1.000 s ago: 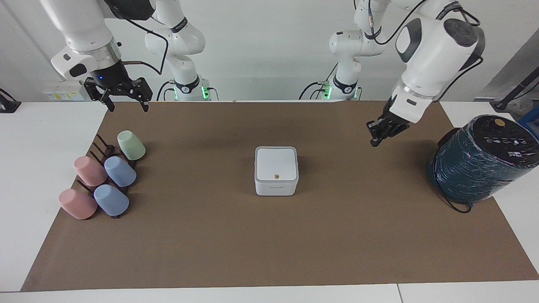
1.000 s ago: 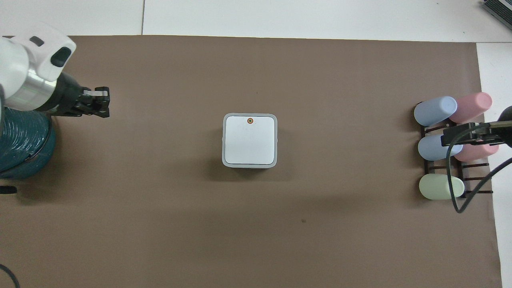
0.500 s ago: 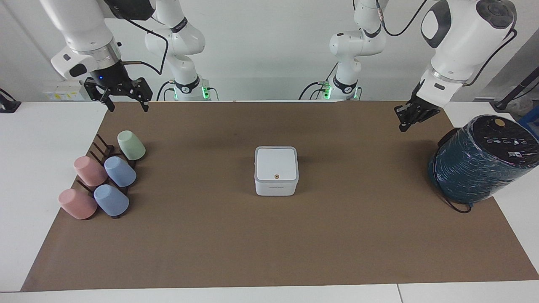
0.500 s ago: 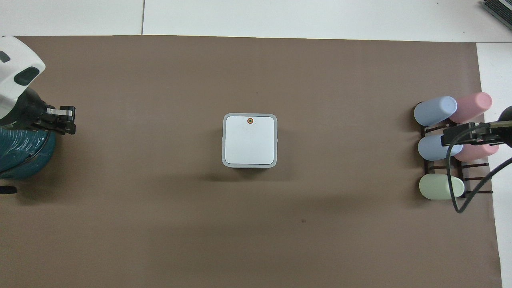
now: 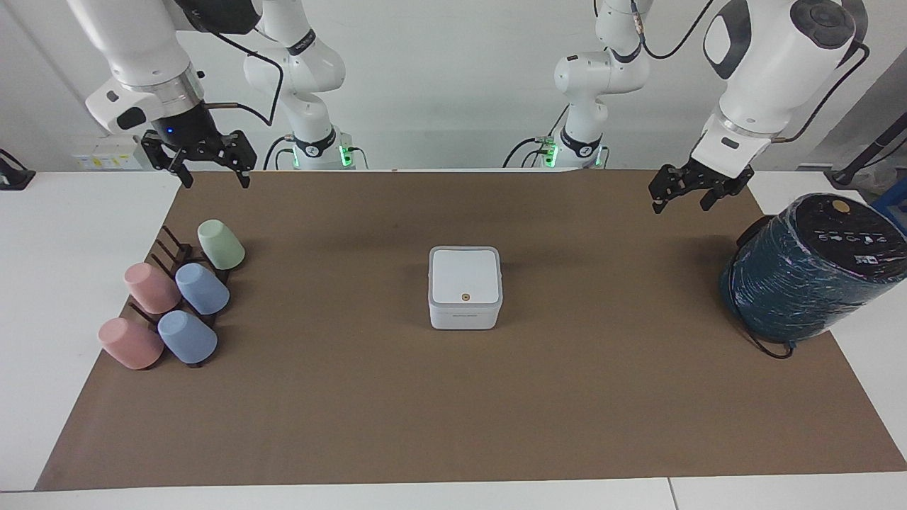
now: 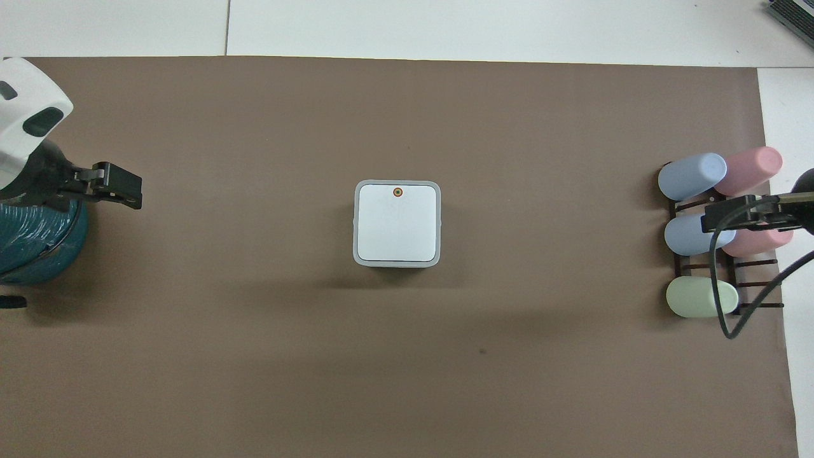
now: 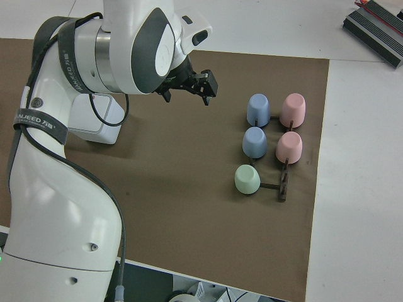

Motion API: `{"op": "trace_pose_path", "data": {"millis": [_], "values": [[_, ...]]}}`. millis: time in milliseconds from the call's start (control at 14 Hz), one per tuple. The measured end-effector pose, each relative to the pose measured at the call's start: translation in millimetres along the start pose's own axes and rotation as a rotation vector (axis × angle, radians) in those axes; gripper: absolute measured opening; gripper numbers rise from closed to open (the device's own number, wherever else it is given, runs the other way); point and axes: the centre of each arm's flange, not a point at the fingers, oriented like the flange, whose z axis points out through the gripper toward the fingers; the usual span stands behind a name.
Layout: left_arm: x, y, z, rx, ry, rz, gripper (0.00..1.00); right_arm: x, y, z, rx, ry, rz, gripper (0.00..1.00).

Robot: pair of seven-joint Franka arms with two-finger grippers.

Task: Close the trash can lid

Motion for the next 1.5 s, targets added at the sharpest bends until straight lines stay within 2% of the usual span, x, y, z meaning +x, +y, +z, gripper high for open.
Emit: {"op": "trace_pose_path", "data": {"millis": [286,786,1500], "values": [[1.7,0.2,4.3,-0.001,0.006,-0.001,1.00,0.0,0.0,0.0,0.000,0.000,0.000,1.00],[7.1,-5.5,8.3,-0.005,0.059,-0.013,1.00,0.0,0.0,0.0,0.000,0.000,0.000,1.00],[1.2,-6.2,-2.1,-0.004,0.087,-0.013,1.00,0.0,0.0,-0.1,0.000,0.000,0.000,1.00]]}}
